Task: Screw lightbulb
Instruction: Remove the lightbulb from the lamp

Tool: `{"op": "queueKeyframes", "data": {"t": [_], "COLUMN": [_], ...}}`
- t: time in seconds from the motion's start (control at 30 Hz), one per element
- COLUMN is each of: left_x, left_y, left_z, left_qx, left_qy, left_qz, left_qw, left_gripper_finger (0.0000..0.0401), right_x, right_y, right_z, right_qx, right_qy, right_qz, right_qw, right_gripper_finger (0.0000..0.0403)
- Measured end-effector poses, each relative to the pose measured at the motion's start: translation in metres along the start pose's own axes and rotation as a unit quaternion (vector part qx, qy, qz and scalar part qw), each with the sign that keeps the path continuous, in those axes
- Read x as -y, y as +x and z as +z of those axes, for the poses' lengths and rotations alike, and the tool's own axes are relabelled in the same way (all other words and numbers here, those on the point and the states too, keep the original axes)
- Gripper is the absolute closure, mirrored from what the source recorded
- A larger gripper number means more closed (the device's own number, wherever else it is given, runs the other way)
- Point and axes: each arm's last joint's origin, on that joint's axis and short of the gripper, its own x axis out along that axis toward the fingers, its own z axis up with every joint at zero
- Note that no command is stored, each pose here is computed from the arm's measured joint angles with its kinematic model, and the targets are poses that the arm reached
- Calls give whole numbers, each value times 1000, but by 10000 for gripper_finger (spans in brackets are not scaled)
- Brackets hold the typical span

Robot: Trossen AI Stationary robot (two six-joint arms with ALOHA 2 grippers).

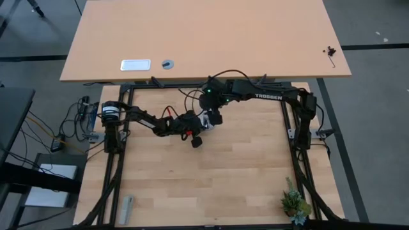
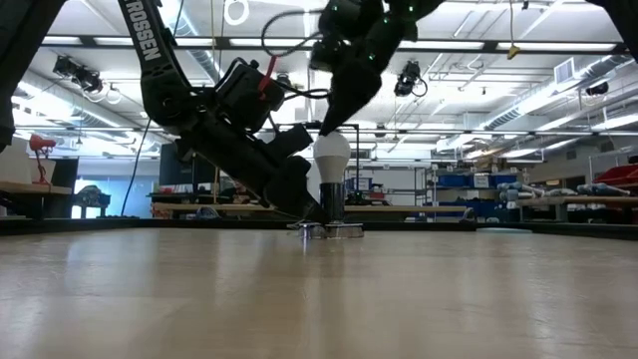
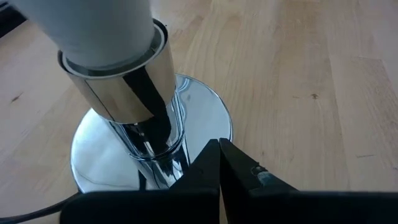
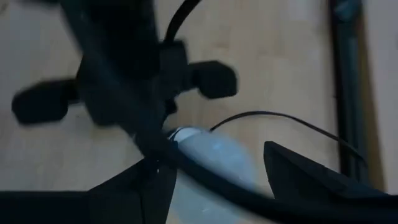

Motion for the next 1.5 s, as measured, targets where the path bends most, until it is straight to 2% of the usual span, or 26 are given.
{"op": "queueKeyframes", "data": {"t": [0.1,0.23,0.33,0.4,0.47,0.6,0.77,0.9,1.27,1.5], "left_x": [0,0,0,0,0,0,0,0,0,0], "left_y": [0,0,0,0,0,0,0,0,0,0], "left_z": [0,0,0,0,0,0,0,0,0,0], "left_qx": [0,0,0,0,0,0,0,0,0,-2], "left_qy": [0,0,0,0,0,1,1,1,1,0], "left_qz": [0,0,0,0,0,0,0,0,0,1], "left_qw": [1000,1000,1000,1000,1000,1000,1000,1000,1000,1000], "left_gripper_finger": [398,398,398,398,398,398,398,398,398,398], "right_x": [-4,-7,-7,-7,-7,-6,-7,-8,-16,-20], "right_y": [-7,-11,-11,-11,-11,-12,-12,-12,-4,20], "right_z": [9,14,14,14,14,17,15,12,12,7], "right_qx": [-5,-7,-2,-1,0,7,-5,-24,-28,-64], "right_qy": [46,157,232,249,243,194,180,156,236,230], "right_qz": [-38,-92,-99,-99,-99,-101,-100,-98,-92,-109], "right_qw": [998,983,968,963,965,976,978,983,967,965], "right_gripper_finger": [159,154,152,151,152,156,160,148,69,66]}}
